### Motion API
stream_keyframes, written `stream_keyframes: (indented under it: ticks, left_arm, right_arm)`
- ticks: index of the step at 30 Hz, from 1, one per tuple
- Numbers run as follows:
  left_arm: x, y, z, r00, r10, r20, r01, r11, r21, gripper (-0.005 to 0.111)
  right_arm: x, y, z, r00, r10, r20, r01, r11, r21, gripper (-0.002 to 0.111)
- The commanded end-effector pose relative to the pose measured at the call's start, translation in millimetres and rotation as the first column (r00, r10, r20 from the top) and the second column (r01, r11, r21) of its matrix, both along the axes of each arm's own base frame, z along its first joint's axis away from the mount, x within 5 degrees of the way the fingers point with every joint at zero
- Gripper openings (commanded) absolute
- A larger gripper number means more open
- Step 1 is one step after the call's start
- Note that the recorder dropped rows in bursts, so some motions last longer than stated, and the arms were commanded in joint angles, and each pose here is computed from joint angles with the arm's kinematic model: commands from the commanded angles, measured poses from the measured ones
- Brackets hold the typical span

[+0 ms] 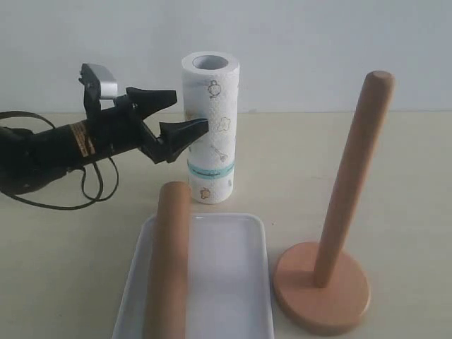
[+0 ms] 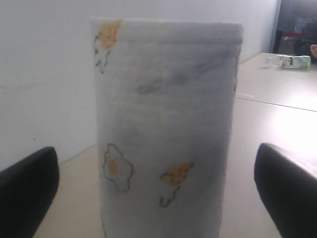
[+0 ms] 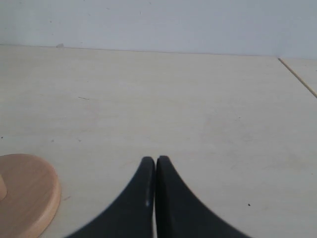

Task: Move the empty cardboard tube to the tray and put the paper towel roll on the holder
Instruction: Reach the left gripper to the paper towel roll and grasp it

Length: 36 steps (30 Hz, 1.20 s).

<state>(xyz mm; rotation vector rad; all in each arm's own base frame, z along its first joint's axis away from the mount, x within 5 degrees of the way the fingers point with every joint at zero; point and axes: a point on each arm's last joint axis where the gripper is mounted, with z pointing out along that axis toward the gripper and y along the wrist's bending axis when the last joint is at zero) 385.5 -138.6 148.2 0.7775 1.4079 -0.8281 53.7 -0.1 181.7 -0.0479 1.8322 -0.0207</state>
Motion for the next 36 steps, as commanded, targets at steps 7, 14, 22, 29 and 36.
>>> stream_keyframes:
  ticks: [7,14,22,29,36]
  left_arm:
    - [14.6,-41.4,-3.3,0.996,-0.094,0.006,0.094,0.996,-0.011,0.110]
    - [33.3,-59.6,-0.1,0.997,-0.071,-0.042,0.071,0.997,0.007,0.110]
    - [40.6,-62.8,-8.9,0.988,-0.109,-0.108,0.111,0.994,0.018,0.067]
    - [44.2,-55.1,-8.9,0.990,-0.091,-0.108,0.093,0.995,0.018,0.004]
    - [44.4,-55.1,-8.7,0.990,-0.088,-0.109,0.091,0.996,0.016,0.004]
  right_arm:
    - [-0.2,-0.1,0.7,1.000,-0.004,0.008,0.004,1.000,0.003,0.000]
    - [-0.2,-0.1,0.7,1.000,-0.004,0.008,0.004,1.000,0.003,0.000]
    - [-0.2,-0.1,0.7,1.000,-0.004,0.008,0.004,1.000,0.003,0.000]
    - [-0.2,-0.1,0.7,1.000,-0.004,0.008,0.004,1.000,0.003,0.000]
    - [-0.2,-0.1,0.7,1.000,-0.004,0.008,0.004,1.000,0.003,0.000]
